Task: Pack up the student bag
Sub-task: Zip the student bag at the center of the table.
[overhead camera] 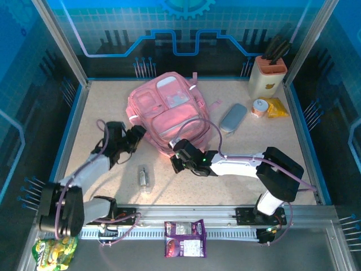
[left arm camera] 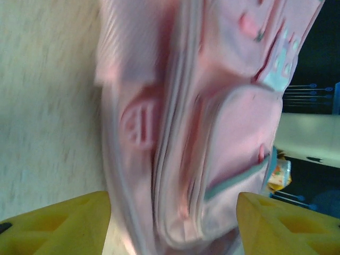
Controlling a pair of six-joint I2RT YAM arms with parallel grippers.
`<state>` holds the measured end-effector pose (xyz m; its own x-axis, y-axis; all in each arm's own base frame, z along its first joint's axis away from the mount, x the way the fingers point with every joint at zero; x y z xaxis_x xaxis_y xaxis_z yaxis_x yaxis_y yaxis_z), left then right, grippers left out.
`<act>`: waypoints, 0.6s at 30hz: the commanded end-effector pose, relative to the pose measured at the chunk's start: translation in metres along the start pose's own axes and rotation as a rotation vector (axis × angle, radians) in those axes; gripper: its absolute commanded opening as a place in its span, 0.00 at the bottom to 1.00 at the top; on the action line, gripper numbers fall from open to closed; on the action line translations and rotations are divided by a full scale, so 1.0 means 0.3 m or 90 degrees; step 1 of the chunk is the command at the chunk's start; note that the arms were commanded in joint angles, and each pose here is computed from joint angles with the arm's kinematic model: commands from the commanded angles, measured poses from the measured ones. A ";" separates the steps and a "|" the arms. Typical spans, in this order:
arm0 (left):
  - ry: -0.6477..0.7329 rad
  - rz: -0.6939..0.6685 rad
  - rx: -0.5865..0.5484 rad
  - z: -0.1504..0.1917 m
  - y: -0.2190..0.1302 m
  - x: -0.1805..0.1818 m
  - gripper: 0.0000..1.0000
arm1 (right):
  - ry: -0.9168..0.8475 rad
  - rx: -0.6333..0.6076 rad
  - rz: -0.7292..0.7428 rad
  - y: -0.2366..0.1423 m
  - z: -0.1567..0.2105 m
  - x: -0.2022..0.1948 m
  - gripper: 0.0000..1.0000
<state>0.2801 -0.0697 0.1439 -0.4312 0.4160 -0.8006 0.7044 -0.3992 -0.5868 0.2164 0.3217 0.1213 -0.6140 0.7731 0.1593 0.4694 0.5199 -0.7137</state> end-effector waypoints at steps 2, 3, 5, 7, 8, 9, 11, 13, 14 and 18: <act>-0.113 -0.004 -0.007 0.085 -0.008 0.025 0.65 | 0.004 0.008 0.000 0.011 0.002 0.033 0.00; -0.114 -0.002 0.000 0.102 0.000 0.012 0.65 | 0.004 0.007 0.000 0.010 0.001 0.035 0.00; -0.121 0.002 0.020 0.133 0.032 -0.015 0.65 | 0.005 0.004 0.001 0.010 -0.002 0.037 0.00; -0.134 0.008 0.048 0.168 0.069 -0.032 0.62 | 0.004 0.003 0.004 0.008 -0.004 0.037 0.00; -0.143 0.003 0.056 0.187 0.089 -0.030 0.60 | 0.005 0.004 0.009 0.008 -0.004 0.035 0.00; -0.151 -0.009 0.060 0.204 0.103 -0.021 0.57 | 0.005 0.003 0.009 0.007 -0.006 0.034 0.00; -0.175 -0.043 0.068 0.241 0.126 0.010 0.53 | 0.009 -0.001 0.010 0.004 -0.007 0.033 0.00; -0.190 -0.062 0.063 0.265 0.142 0.032 0.52 | 0.006 -0.005 0.012 0.002 -0.011 0.034 0.00; -0.194 -0.070 0.056 0.275 0.151 0.037 0.48 | 0.003 -0.006 0.014 0.002 -0.010 0.036 0.00; -0.205 -0.052 0.069 0.294 0.198 0.011 0.31 | -0.002 -0.007 0.015 0.010 -0.005 0.037 0.00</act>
<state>0.2543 -0.1557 0.0854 -0.6710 0.2466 -0.6993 0.5493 -0.4681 -0.6922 0.2143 0.3249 0.1194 -0.5981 0.7881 0.1453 0.4854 0.5005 -0.7169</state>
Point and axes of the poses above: each hand's point on the last joint's axis, 136 mm out from that joint toward the fingers, its own y axis out along the fingers, its own x axis along the line the jaws close on, z = x × y, the point moved 6 cm from there along -y, back along the fingers, and after that the axes turned 1 degree about -y, right-handed, at the moved point
